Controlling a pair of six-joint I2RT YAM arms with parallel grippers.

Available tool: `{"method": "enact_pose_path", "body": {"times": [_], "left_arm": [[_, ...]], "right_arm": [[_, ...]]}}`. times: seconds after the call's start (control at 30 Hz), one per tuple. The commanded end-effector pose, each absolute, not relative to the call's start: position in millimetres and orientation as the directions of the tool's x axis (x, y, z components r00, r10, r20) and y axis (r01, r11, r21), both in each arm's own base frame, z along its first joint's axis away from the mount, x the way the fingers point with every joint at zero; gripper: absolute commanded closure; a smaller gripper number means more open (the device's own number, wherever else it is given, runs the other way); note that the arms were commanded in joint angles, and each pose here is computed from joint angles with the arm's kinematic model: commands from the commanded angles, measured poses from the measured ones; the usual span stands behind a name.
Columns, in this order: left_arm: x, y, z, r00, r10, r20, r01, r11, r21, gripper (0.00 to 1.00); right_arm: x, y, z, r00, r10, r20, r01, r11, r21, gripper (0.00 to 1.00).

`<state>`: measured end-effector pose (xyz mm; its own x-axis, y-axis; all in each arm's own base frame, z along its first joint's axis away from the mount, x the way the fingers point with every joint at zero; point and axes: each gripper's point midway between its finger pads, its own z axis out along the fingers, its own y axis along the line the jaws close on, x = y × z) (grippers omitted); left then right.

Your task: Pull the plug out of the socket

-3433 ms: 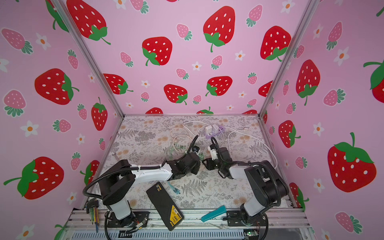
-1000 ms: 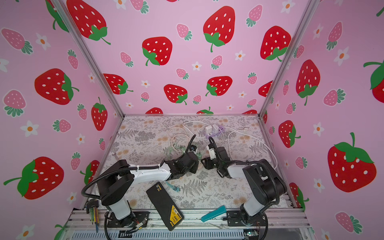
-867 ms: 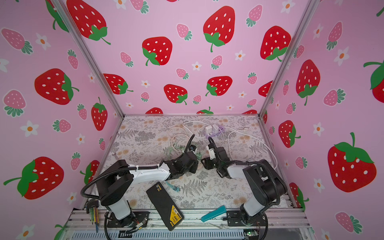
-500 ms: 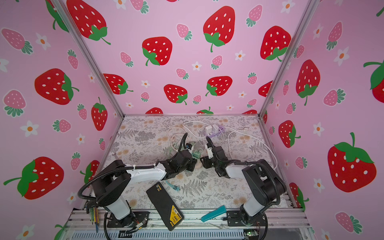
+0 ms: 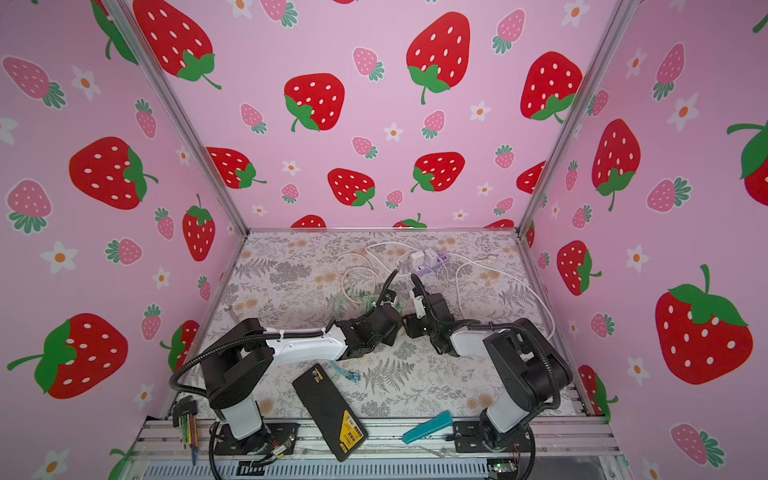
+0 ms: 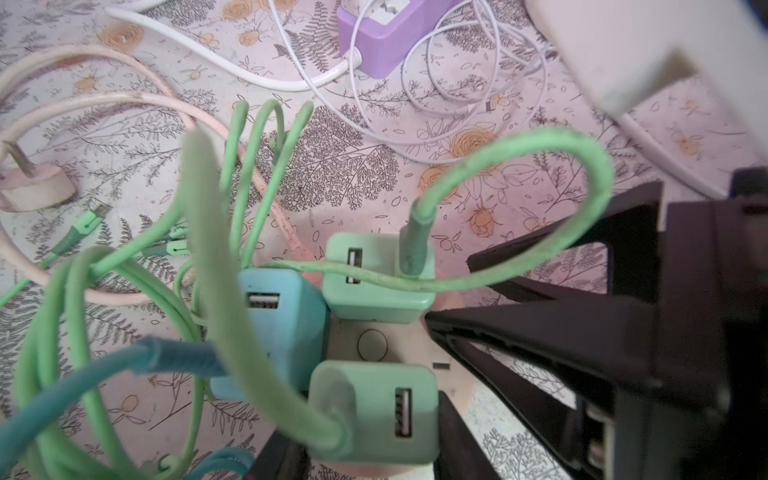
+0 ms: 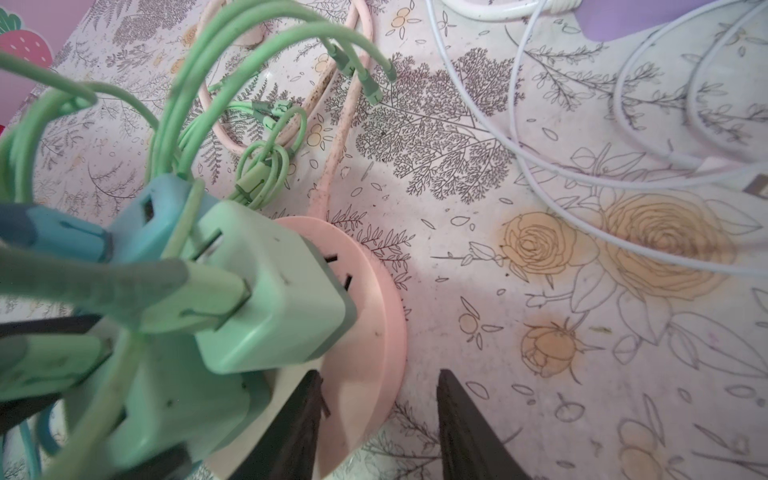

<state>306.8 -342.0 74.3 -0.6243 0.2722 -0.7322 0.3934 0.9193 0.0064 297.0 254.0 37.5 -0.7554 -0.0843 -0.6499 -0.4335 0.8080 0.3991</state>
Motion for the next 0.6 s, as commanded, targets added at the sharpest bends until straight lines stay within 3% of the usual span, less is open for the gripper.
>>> {"method": "enact_pose_path", "body": {"times": [0.0,0.43,0.57], "left_arm": [[307,-353,68,-0.633,0.27,-0.725,0.407,0.913,-0.016,0.78],[309,-341,79,-0.718,0.021,-0.695,0.356,0.869,-0.342,0.78],[311,-341,80,-0.72,0.028,-0.693,0.358,0.871,-0.337,0.78]], "right_arm": [[247,234,-24,-0.862,-0.236,-0.448,-0.407,0.85,0.334,0.53],[248,232,-25,-0.864,-0.235,-0.446,-0.4,0.858,0.323,0.53],[248,233,-25,-0.863,-0.238,-0.445,-0.402,0.857,0.323,0.54]]}}
